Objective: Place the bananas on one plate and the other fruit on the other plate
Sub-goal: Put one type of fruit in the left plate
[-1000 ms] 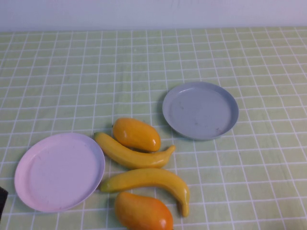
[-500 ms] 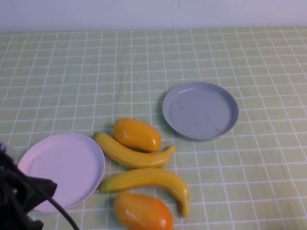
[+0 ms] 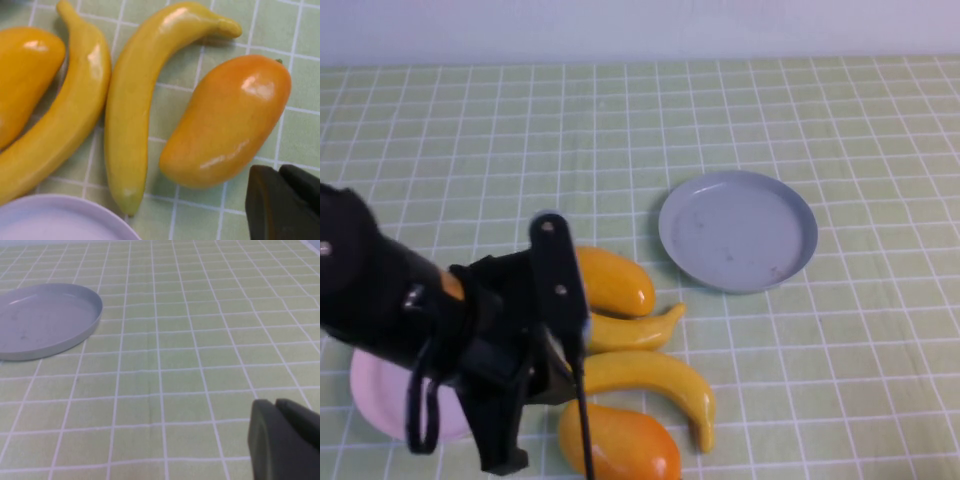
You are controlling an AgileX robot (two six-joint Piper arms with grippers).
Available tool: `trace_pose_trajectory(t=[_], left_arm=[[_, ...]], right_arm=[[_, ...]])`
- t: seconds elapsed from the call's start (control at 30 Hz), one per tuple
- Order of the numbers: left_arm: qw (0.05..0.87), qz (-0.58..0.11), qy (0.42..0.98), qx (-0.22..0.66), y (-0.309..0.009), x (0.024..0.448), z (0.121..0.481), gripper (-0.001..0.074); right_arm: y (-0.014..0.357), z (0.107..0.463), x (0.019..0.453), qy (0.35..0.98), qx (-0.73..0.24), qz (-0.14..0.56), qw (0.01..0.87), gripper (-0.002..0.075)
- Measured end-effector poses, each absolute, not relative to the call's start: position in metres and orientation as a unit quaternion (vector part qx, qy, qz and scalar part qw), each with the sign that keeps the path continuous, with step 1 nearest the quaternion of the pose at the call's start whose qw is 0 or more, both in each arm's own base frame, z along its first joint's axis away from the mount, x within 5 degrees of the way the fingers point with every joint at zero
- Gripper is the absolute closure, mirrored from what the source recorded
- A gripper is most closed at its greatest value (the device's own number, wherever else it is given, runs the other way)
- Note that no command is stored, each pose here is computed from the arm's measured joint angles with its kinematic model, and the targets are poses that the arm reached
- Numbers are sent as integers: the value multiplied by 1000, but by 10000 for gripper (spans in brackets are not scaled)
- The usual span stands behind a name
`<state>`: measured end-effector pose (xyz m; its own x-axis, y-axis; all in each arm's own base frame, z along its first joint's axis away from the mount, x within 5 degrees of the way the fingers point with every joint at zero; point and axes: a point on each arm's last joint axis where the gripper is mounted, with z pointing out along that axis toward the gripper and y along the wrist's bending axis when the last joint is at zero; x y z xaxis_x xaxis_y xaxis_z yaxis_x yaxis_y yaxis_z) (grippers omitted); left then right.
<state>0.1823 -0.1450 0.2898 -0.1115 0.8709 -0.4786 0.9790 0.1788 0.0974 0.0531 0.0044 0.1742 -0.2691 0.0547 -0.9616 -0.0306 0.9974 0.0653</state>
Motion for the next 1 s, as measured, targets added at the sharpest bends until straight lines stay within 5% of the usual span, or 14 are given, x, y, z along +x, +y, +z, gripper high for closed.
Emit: trace_pose_trajectory(t=[0.2,0.4,0.47,0.63,1.0], left_arm=[[182,-90,685,699,-179,189,285,659],[159,-78,652,737,-197,194,265,175],[152,-71,612,773,-203,195,257,98],[131,-62,552,821,-215,195,241,67],[111,-56,542,831,-228,210,206,66]], right_arm=[[4,174,53,796,8,35,604,741],[4,174,53,796,8,35,604,742],[4,174,53,796,8,35,604,741],[4,174,53,796,8,35,604,742],[4,174,53,796,8,35,604,742]])
